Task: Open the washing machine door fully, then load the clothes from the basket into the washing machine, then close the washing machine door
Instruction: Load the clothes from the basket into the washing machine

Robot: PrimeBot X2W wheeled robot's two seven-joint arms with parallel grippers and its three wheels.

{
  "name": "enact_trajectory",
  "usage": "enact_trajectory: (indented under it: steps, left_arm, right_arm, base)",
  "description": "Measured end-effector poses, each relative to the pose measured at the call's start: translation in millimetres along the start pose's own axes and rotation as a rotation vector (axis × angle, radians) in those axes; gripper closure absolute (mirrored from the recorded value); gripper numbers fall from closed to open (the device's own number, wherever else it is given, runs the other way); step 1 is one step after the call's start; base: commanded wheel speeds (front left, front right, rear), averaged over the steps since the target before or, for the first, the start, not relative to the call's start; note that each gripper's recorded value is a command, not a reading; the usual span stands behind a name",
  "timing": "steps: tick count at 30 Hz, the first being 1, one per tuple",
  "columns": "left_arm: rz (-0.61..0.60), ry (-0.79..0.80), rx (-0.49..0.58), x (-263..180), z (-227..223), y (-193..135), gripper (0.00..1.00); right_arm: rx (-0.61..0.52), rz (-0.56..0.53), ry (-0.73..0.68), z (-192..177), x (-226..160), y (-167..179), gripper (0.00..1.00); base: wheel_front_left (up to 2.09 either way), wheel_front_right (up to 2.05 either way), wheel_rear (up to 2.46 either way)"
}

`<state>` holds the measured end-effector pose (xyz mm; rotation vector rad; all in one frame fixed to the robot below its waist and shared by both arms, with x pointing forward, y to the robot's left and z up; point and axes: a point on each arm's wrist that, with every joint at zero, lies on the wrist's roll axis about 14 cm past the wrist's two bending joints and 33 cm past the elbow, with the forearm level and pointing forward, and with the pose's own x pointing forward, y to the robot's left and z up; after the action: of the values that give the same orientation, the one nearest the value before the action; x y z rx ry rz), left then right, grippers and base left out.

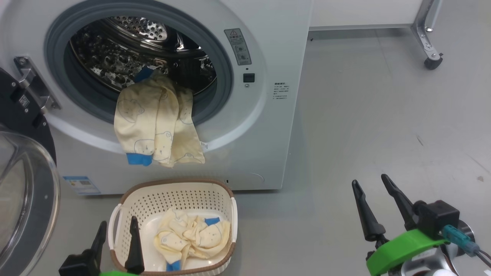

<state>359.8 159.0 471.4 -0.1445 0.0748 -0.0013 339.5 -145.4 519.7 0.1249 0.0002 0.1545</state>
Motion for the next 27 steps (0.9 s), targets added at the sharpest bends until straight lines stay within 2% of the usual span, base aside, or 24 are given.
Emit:
enact_trajectory:
  steps: [16, 27]
  left_arm:
    - [-0.009, -0.005, 0.004, -0.3, 1.6, -2.5, 0.0]
    - [-0.027, 0.058, 0.017, 7.1, -13.4, -8.0, 0.0]
  right_arm:
    - [0.002, -0.001, -0.006, 1.6, -2.0, 0.2, 0.0]
    - [0.014, 0.0, 0.017, -5.8, -0.9, 1.1, 0.0]
  base:
    - [0.0, 0.0, 0.0]
    - [0.0, 0.0, 0.0]
